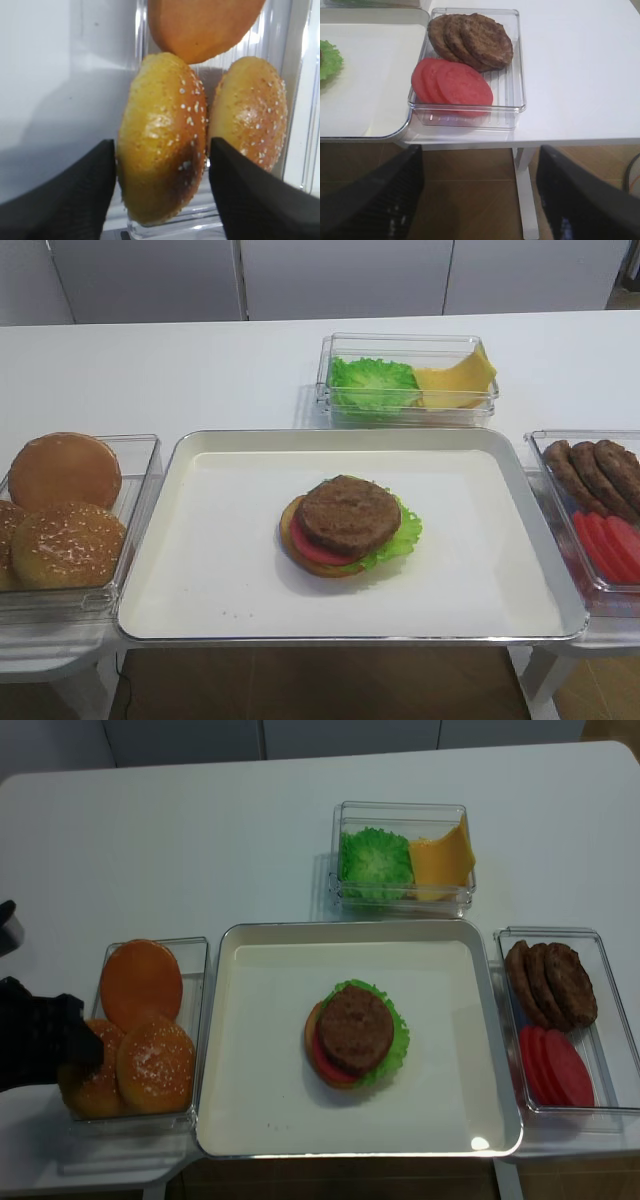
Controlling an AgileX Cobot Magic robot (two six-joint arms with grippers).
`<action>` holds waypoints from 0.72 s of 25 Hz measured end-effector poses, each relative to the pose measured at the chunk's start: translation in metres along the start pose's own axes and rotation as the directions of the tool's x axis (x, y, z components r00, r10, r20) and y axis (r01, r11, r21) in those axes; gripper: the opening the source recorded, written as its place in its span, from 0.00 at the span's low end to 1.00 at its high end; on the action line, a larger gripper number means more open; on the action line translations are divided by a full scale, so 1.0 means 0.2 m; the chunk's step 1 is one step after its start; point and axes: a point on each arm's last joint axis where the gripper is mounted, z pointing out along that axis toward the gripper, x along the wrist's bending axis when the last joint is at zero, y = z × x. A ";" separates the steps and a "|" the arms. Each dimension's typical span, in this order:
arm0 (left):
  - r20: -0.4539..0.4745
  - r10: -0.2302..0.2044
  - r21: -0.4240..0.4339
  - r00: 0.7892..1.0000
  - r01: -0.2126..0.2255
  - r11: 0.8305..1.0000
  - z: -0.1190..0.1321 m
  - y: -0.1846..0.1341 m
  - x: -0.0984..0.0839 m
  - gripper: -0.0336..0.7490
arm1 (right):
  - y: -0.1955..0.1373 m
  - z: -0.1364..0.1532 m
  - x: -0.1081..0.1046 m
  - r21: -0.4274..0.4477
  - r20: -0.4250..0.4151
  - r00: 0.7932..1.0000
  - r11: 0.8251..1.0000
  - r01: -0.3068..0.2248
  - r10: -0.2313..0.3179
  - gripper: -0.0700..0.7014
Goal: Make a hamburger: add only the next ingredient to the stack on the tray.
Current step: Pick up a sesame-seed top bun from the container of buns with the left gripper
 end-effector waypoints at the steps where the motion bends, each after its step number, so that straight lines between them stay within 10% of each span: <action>1: 0.002 0.004 0.004 1.000 -0.004 1.000 0.00 0.00 0.00 0.59 | 0.00 0.00 0.00 0.000 0.000 1.000 1.000 0.000 0.000 0.78; 18: 0.020 0.023 0.015 1.000 -0.023 1.000 0.00 -0.01 -0.01 0.37 | 0.00 0.00 0.00 0.000 0.000 1.000 1.000 0.000 0.000 0.78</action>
